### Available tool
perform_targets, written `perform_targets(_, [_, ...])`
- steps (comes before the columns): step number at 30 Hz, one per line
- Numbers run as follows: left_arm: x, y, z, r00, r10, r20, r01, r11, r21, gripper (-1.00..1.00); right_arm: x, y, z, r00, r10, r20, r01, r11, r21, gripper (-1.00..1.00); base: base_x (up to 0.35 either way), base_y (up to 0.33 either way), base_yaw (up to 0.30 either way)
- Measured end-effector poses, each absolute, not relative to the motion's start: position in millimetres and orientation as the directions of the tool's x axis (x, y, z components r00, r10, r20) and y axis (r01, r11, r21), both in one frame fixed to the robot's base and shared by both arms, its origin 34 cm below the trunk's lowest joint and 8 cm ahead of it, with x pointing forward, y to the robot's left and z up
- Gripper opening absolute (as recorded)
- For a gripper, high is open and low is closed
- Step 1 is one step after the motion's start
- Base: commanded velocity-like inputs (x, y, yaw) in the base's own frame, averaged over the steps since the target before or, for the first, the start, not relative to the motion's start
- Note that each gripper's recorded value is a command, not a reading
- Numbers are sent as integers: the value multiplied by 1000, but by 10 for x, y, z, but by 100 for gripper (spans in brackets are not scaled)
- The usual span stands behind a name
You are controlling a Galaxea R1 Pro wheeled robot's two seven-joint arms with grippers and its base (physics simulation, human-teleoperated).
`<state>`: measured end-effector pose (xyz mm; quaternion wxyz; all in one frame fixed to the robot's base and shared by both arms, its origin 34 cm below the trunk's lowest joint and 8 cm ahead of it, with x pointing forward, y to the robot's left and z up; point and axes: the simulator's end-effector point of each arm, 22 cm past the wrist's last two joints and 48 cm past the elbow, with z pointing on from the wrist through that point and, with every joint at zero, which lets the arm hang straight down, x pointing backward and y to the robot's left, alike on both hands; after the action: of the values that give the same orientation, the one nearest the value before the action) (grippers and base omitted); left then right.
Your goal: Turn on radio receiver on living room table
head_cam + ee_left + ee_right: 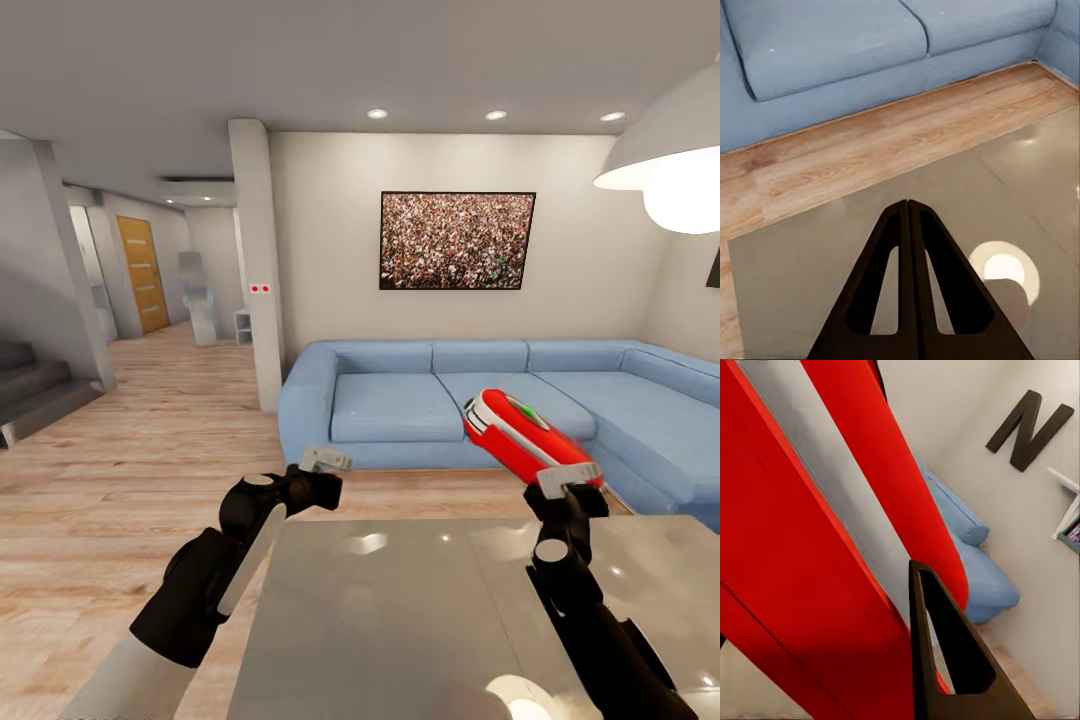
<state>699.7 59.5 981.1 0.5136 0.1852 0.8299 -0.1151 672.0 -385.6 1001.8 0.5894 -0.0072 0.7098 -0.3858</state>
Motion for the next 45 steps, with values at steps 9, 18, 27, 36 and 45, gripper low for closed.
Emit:
perform_targets(9, [7054,793,9600,-445,200,-873,397,918,8,-100,6756,-3793,9675,-348,-304,-887,379,819,-430,-100,0,0,0])
perform_targets(18, [7053,901,9409,-479,209,-852,383,924,11,-100,6740,-3652,9454,-401,-187,-897,324,887,-330,-100,0,0,0])
perform_targets(27, [7211,1112,9290,-481,142,-865,325,945,-26,-100,6711,-3483,9411,-438,-137,-888,260,927,-271,-100,0,0,0])
perform_targets(36, [7209,1148,9176,-498,141,-856,316,948,-29,-100,6673,-3467,9270,-497,-47,-867,222,958,-180,-100,0,0,0])
perform_targets(45, [7188,1271,8968,-523,145,-840,300,954,-22,-100,6660,-3365,9183,-536,34,-843,191,978,-82,-100,0,0,0])
